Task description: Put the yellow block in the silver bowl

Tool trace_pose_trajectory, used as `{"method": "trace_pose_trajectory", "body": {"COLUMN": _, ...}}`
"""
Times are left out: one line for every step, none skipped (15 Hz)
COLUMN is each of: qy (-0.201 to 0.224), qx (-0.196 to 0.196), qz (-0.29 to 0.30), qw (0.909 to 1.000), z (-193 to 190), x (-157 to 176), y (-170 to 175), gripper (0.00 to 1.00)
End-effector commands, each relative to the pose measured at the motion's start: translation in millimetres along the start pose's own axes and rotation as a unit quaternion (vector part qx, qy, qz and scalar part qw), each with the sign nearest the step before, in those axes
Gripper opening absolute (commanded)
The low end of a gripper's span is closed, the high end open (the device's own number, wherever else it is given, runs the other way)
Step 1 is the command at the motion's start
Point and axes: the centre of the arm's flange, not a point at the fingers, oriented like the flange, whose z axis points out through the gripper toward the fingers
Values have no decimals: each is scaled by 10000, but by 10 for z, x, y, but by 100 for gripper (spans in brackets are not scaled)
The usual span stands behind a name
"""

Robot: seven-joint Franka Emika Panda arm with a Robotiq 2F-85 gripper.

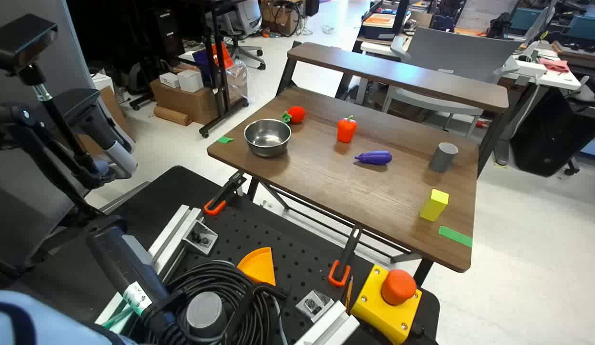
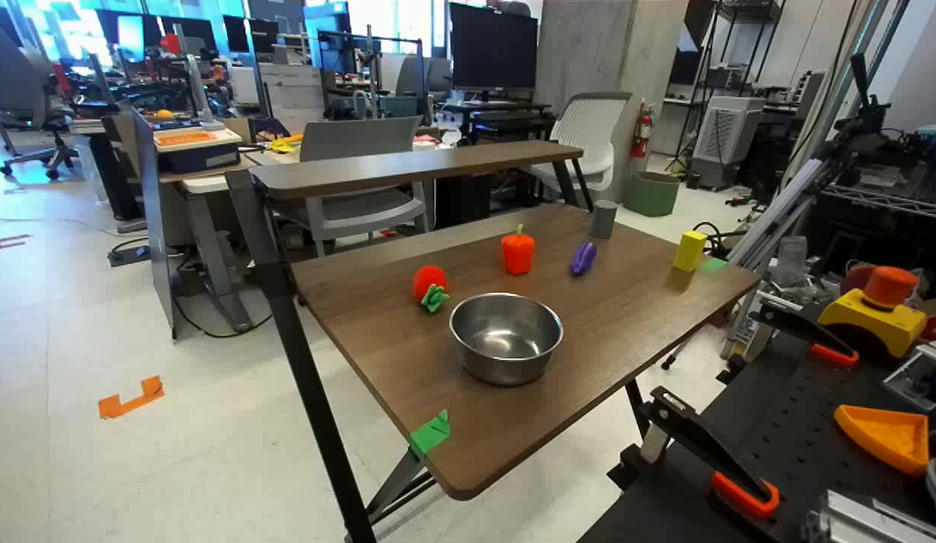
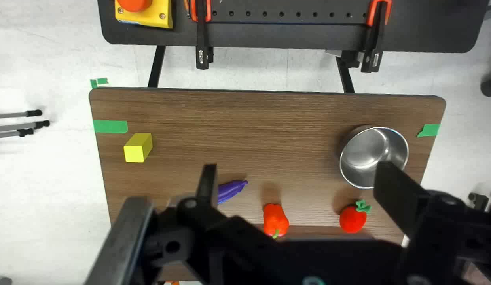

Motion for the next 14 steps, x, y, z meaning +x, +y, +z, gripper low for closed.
{"method": "trace_pose_trajectory", "body": {"qy": 0, "qx": 0, "qz": 0, "qw": 10000, "z": 0, "x": 0, "y": 0, "gripper": 100}}
{"method": "trace_pose_trajectory", "body": {"qy": 0, "qx": 0, "qz": 0, "qw": 10000, "z": 0, "x": 0, "y": 0, "gripper": 100}}
{"method": "trace_pose_trajectory", "body": {"qy": 0, "qx": 0, "qz": 0, "qw": 10000, "z": 0, "x": 0, "y": 0, "gripper": 100}}
{"method": "trace_pose_trajectory", "body": {"qy": 0, "qx": 0, "qz": 0, "qw": 10000, "z": 0, "x": 0, "y": 0, "gripper": 100}}
{"method": "trace_pose_trajectory", "body": {"qy": 0, "qx": 0, "qz": 0, "qw": 10000, "z": 0, "x": 0, "y": 0, "gripper": 100}}
{"method": "trace_pose_trajectory", "body": {"qy": 0, "qx": 0, "qz": 0, "qw": 10000, "z": 0, "x": 0, "y": 0, "gripper": 100}}
{"method": "trace_pose_trajectory", "body": {"qy": 0, "qx": 0, "qz": 0, "qw": 10000, "z": 0, "x": 0, "y": 0, "gripper": 100}}
{"method": "trace_pose_trajectory", "body": {"qy": 0, "qx": 0, "qz": 0, "qw": 10000, "z": 0, "x": 0, "y": 0, "gripper": 100}}
{"method": "trace_pose_trajectory", "body": {"qy": 0, "qx": 0, "qz": 0, "qw": 10000, "z": 0, "x": 0, "y": 0, "gripper": 100}}
{"method": "trace_pose_trajectory", "body": {"qy": 0, "qx": 0, "qz": 0, "qw": 10000, "z": 0, "x": 0, "y": 0, "gripper": 100}}
{"method": "trace_pose_trajectory", "body": {"qy": 31, "qx": 25, "qz": 70, "qw": 10000, "z": -2, "x": 35, "y": 30, "gripper": 100}}
{"method": "trace_pose_trajectory", "body": {"qy": 16, "qx": 48, "qz": 105, "qw": 9999, "z": -9, "x": 79, "y": 84, "gripper": 100}}
{"method": "trace_pose_trajectory", "body": {"qy": 32, "qx": 39, "qz": 152, "qw": 9999, "z": -8, "x": 109, "y": 131, "gripper": 100}}
{"method": "trace_pose_trajectory", "body": {"qy": 56, "qx": 60, "qz": 213, "qw": 9997, "z": 2, "x": 158, "y": 224, "gripper": 100}}
